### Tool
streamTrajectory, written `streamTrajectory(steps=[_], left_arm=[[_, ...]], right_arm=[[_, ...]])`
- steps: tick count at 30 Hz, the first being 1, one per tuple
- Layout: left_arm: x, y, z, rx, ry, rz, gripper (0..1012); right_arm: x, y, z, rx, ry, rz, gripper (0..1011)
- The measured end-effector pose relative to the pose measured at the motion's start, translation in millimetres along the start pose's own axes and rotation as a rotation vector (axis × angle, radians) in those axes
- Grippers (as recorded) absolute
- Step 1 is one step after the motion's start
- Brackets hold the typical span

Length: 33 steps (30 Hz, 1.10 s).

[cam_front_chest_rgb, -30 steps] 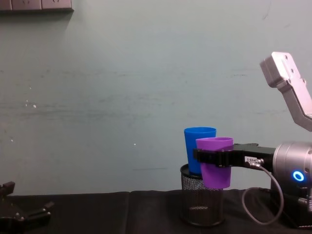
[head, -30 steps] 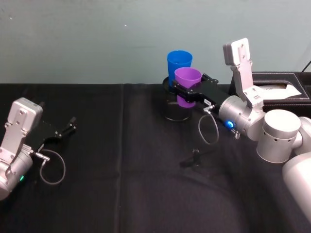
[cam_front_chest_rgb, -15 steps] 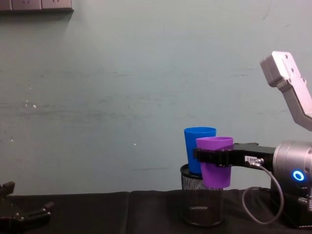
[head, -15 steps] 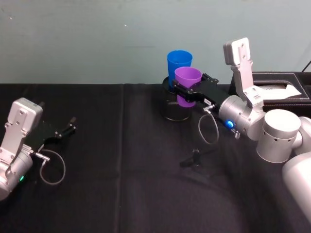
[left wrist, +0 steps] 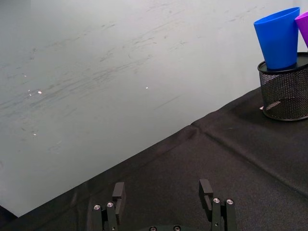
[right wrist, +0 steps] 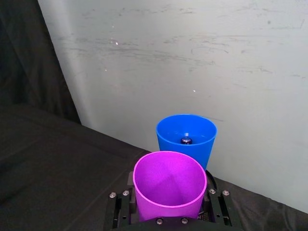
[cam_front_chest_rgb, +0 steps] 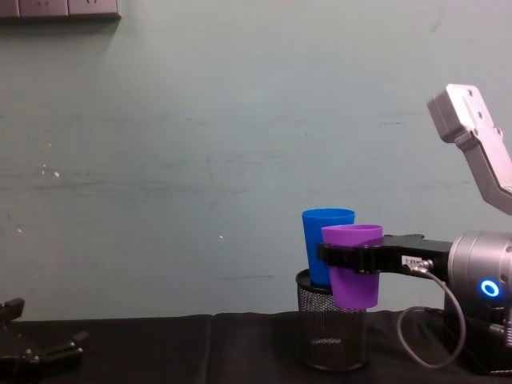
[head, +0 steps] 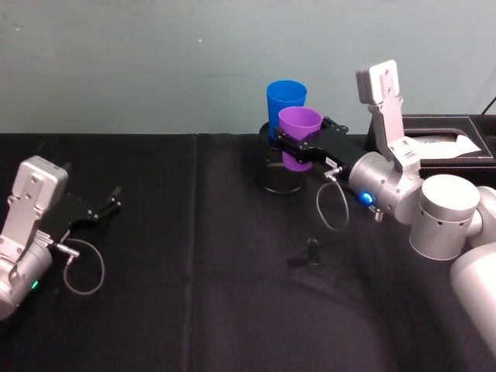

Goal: Pick up one cup with a gripper and tap it against the other cup.

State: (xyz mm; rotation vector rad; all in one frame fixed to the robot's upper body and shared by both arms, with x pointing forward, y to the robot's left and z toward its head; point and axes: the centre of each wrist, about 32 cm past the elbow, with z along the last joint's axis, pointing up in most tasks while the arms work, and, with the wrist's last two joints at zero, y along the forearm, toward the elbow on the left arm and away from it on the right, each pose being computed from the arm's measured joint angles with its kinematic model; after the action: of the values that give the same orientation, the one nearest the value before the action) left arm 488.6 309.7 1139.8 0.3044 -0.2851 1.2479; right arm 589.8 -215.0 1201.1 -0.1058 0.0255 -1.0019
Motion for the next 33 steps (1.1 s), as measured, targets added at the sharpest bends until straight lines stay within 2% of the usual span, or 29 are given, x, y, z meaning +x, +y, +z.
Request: streamTrajectory(steps=[33], left_arm=[[0.0, 0.0, 0.0, 0.000, 0.000, 0.000, 1000]], right_arm=[[0.0, 0.0, 0.0, 0.000, 0.000, 0.000, 731]])
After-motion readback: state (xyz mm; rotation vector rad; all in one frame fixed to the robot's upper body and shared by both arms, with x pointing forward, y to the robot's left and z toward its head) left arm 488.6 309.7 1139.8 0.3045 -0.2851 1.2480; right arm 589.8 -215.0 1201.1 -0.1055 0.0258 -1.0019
